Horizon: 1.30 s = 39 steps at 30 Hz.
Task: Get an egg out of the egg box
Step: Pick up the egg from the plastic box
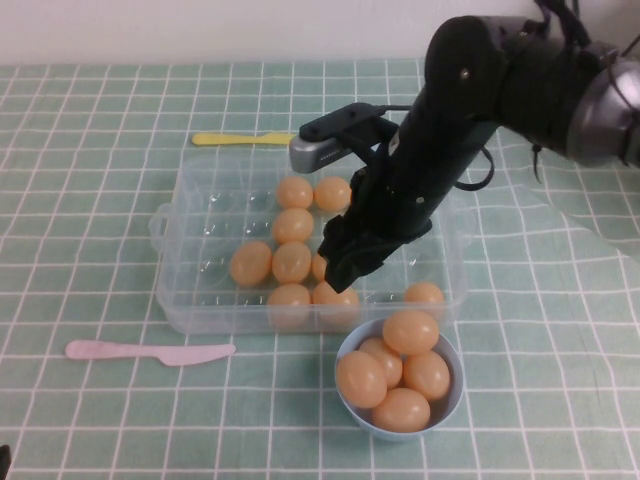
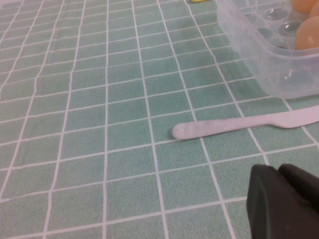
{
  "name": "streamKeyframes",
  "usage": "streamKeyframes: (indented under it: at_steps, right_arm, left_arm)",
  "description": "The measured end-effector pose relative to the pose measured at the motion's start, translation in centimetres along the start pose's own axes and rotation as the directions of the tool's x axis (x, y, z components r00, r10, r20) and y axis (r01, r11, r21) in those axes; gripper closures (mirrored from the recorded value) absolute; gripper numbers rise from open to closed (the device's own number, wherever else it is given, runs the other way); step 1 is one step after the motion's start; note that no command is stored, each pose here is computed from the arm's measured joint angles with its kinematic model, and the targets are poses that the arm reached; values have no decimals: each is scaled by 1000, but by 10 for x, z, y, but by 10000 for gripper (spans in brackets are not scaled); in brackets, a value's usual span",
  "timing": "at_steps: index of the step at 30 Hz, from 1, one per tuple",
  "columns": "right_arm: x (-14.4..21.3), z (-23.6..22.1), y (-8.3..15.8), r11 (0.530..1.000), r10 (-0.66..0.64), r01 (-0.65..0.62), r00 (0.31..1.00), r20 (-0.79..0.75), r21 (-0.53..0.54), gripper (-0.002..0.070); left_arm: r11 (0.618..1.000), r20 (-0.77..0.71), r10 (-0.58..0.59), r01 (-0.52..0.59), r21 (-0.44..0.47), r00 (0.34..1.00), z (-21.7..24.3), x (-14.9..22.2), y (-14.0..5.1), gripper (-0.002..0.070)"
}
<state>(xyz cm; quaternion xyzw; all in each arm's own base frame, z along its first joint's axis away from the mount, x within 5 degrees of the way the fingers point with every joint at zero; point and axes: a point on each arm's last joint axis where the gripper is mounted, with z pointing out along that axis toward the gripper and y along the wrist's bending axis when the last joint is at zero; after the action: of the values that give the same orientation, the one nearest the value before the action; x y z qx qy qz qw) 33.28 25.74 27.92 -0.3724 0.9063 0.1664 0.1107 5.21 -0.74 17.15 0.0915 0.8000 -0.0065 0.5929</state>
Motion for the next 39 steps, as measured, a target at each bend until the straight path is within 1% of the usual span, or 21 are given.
streamKeyframes:
  at_steps: [4,8,15,21,31,39]
  right_arm:
    - [-12,15,3,999,-32,32,999,-21,8,245]
    - [-17,31,-2,998,-49,51,997,-56,39,239]
    - [-18,47,-8,997,-48,53,995,-85,52,238]
    - [-24,51,-10,998,9,-7,999,-37,69,238]
    - [-26,62,-16,991,87,-85,996,-15,99,237]
    - [-26,62,-16,991,86,-84,996,-12,101,237]
  left_arm:
    - [1000,0,0,0,0,1000,0,0,0,678]
    - [1000,0,0,0,0,1000,0,0,0,678]
    - [1000,0,0,0,0,1000,0,0,0,678]
    - [1000,0,-1,1,0,1000,0,0,0,678]
    - [1000,0,0,0,0,1000,0,0,0,678]
    - [1000,0,0,0,0,1000,0,0,0,678]
